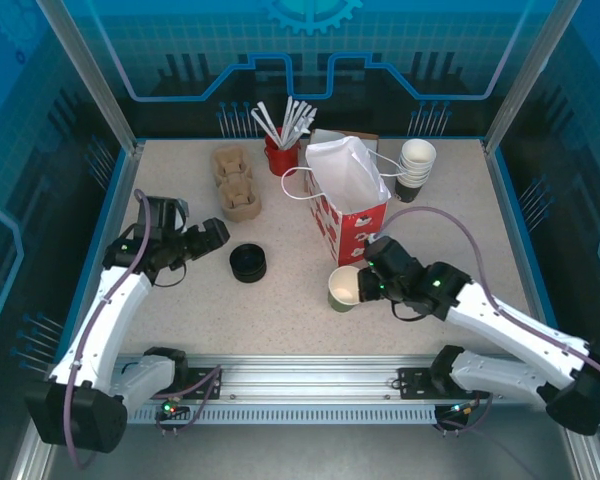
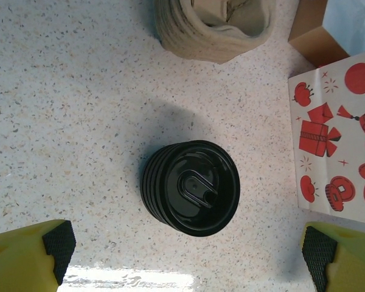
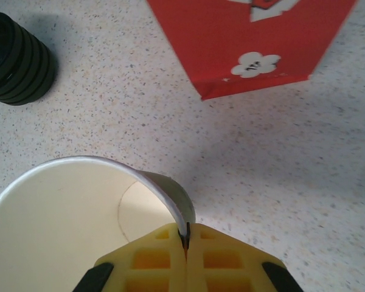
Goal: Pack the takeout coffee
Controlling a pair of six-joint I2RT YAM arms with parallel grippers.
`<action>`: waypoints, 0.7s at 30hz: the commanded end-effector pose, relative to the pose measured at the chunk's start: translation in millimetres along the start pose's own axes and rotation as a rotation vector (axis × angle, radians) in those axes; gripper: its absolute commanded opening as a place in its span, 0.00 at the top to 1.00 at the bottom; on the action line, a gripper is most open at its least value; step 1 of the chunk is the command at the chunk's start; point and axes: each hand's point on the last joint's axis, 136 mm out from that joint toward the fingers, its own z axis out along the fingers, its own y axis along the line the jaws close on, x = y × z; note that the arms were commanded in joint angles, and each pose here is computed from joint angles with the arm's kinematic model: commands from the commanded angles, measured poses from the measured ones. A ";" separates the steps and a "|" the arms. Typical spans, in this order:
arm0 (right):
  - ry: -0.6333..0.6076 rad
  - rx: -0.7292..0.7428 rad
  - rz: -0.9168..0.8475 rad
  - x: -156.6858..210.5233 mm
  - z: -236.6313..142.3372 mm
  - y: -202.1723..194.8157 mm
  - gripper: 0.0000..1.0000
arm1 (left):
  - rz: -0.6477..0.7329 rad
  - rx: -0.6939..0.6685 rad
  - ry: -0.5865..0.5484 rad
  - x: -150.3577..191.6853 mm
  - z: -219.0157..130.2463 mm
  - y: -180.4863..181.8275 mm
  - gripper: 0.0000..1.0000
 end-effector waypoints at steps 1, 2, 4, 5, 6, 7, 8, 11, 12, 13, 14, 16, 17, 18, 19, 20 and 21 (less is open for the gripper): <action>-0.053 -0.016 0.018 -12.6 11.4 20.7 1.00 | -0.018 0.026 0.011 1.8 5.2 -4.7 0.03; -0.040 -0.012 0.009 -9.7 17.0 23.4 1.00 | -0.019 0.024 0.014 2.3 6.9 -4.1 0.03; -0.041 -0.029 0.005 -15.8 19.7 34.7 1.00 | -0.022 0.019 0.022 4.2 10.3 -1.9 0.04; -0.034 -0.031 0.004 -16.1 23.2 37.9 1.00 | -0.023 0.016 0.026 5.1 12.3 -0.9 0.05; -0.028 -0.037 0.004 -16.3 26.7 41.5 1.00 | -0.027 0.015 0.030 6.1 14.2 -0.2 0.06; -0.020 -0.041 0.000 -15.8 29.9 44.5 1.00 | -0.031 0.014 0.038 7.9 16.4 0.7 0.06; -0.014 -0.043 -0.003 -15.7 33.3 47.2 1.00 | -0.034 0.012 0.046 9.3 18.7 1.5 0.06; 0.002 -0.038 -0.013 -14.2 42.0 53.4 1.00 | -0.040 0.004 0.062 12.5 24.5 3.0 0.08; 0.008 -0.038 -0.016 -13.8 45.0 55.2 1.00 | -0.041 0.003 0.066 13.6 26.3 3.1 0.08; 0.013 -0.035 -0.017 -13.2 47.6 56.0 1.00 | -0.043 0.001 0.071 14.7 27.9 3.2 0.09; 0.018 -0.032 -0.017 -13.3 50.6 57.3 1.00 | -0.043 0.000 0.079 16.3 30.2 3.2 0.09; 0.029 -0.023 -0.021 -13.0 56.0 59.6 1.00 | -0.042 -0.002 0.086 17.5 33.2 2.6 0.09; 0.033 -0.017 -0.025 -13.3 59.0 61.0 1.00 | -0.042 -0.005 0.093 19.1 35.3 2.8 0.09; 0.038 -0.013 -0.029 -13.3 61.5 62.3 1.00 | -0.042 -0.008 0.099 20.1 37.0 2.9 0.09; 0.041 -0.010 -0.034 -13.7 63.4 63.4 1.00 | -0.042 -0.009 0.102 20.9 38.3 2.7 0.09; 0.040 -0.005 -0.043 -14.2 65.4 64.9 1.00 | -0.041 -0.009 0.106 22.2 39.5 2.4 0.09; 0.037 0.004 -0.049 -15.4 67.6 65.1 1.00 | -0.041 -0.009 0.109 23.2 40.8 2.1 0.10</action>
